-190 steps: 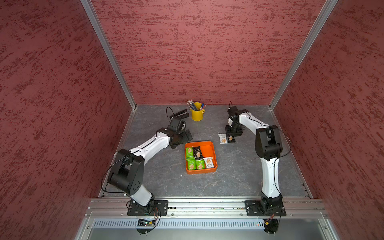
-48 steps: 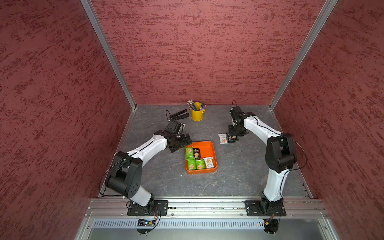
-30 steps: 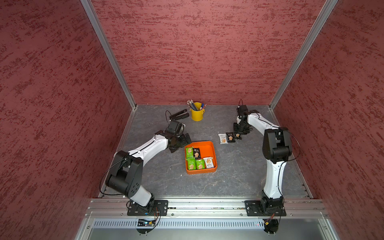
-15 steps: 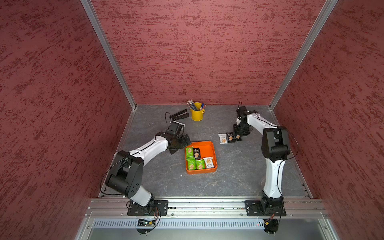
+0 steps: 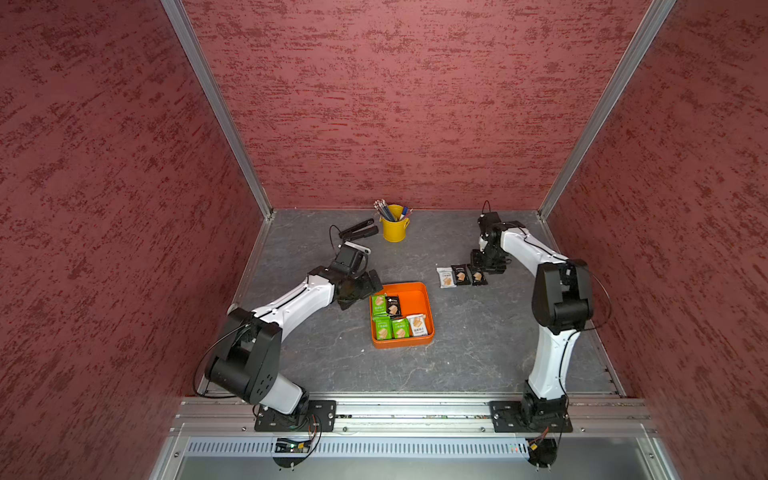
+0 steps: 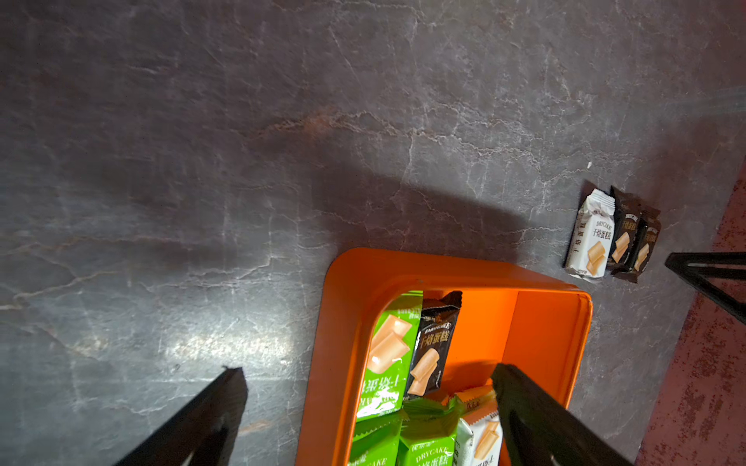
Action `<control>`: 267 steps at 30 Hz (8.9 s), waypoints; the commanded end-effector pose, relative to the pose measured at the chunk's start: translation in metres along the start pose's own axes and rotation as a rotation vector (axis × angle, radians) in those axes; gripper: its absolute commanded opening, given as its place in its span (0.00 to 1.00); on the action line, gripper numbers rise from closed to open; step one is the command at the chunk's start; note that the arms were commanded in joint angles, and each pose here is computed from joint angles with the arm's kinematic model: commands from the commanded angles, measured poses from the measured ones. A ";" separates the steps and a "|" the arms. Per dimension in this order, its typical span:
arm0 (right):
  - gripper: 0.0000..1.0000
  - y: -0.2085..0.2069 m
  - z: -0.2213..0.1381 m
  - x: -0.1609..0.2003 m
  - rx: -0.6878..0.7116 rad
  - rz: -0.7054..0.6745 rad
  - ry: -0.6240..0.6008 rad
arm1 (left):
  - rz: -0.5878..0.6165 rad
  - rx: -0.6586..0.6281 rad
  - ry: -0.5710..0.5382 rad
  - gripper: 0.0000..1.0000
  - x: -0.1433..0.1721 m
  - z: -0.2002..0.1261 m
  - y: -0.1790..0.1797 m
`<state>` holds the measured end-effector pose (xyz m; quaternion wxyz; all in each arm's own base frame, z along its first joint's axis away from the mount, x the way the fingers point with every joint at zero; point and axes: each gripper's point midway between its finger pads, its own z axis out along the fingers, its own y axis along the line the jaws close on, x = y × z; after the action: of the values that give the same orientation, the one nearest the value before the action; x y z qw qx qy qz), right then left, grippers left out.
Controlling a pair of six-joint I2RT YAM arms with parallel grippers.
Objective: Take the cookies out of the storage box
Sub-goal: Place the cookie at the center of the board, then pick up the cookie from the storage box, then place the cookie at the center of the board, then pick up the cookie from the storage box.
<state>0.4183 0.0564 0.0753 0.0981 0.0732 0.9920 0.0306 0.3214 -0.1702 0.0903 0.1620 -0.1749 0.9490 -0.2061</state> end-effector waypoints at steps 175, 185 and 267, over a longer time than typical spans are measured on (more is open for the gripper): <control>0.50 0.095 0.047 0.105 -0.072 -0.239 0.145 | -0.053 -0.063 -0.099 1.00 -0.031 -0.031 0.012; 0.63 0.096 0.013 0.091 -0.063 -0.236 0.091 | -0.072 -0.046 -0.101 1.00 -0.040 -0.036 0.020; 0.59 0.198 0.038 0.204 0.142 -0.272 0.126 | 0.007 0.054 0.042 1.00 0.002 -0.038 0.054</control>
<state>0.2499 0.2875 0.0223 0.0182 -0.0508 0.9981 -0.0288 0.2922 -0.1135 0.0953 0.1457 -0.1608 0.9484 -0.2313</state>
